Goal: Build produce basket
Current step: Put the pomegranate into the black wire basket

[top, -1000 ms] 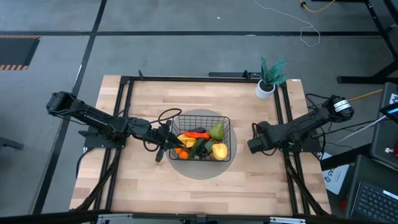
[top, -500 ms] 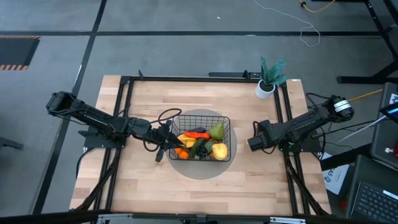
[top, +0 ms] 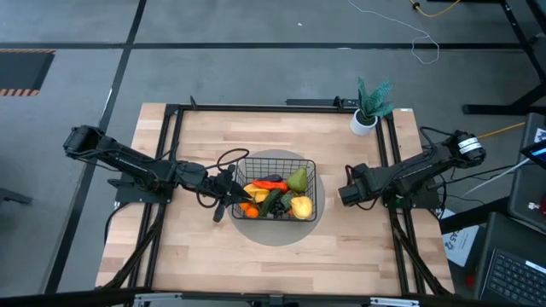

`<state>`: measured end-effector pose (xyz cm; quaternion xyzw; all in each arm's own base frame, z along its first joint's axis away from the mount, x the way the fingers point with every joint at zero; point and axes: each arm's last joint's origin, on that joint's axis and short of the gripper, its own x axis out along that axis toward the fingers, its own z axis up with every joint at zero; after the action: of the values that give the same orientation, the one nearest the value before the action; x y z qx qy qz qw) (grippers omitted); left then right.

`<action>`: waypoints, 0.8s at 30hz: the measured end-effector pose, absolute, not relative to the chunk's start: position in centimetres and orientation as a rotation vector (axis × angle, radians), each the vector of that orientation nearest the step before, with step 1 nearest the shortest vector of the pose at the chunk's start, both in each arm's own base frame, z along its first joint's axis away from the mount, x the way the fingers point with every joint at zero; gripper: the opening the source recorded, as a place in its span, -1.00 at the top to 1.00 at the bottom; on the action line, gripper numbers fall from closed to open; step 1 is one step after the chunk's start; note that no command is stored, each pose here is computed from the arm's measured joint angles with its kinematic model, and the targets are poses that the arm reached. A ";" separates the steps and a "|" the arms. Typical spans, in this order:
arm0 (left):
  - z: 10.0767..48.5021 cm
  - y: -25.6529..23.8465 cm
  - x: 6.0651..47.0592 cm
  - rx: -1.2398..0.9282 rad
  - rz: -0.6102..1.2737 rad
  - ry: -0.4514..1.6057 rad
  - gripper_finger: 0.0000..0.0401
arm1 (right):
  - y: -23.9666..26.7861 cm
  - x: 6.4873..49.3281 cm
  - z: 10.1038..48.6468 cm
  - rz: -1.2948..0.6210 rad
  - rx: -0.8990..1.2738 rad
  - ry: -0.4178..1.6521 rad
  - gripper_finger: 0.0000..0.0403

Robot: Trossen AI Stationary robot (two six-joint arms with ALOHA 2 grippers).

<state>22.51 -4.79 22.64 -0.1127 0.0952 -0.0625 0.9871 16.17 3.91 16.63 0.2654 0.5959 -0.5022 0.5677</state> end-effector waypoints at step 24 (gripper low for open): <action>22.6 -4.8 22.5 -0.226 -0.126 0.191 0.77 | 3.5 16.2 16.6 -1.198 0.633 1.399 0.31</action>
<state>22.51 -4.80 22.64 -0.1127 0.0952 -0.0627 0.9871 16.24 3.47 16.63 0.2690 0.5939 -0.5086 0.5623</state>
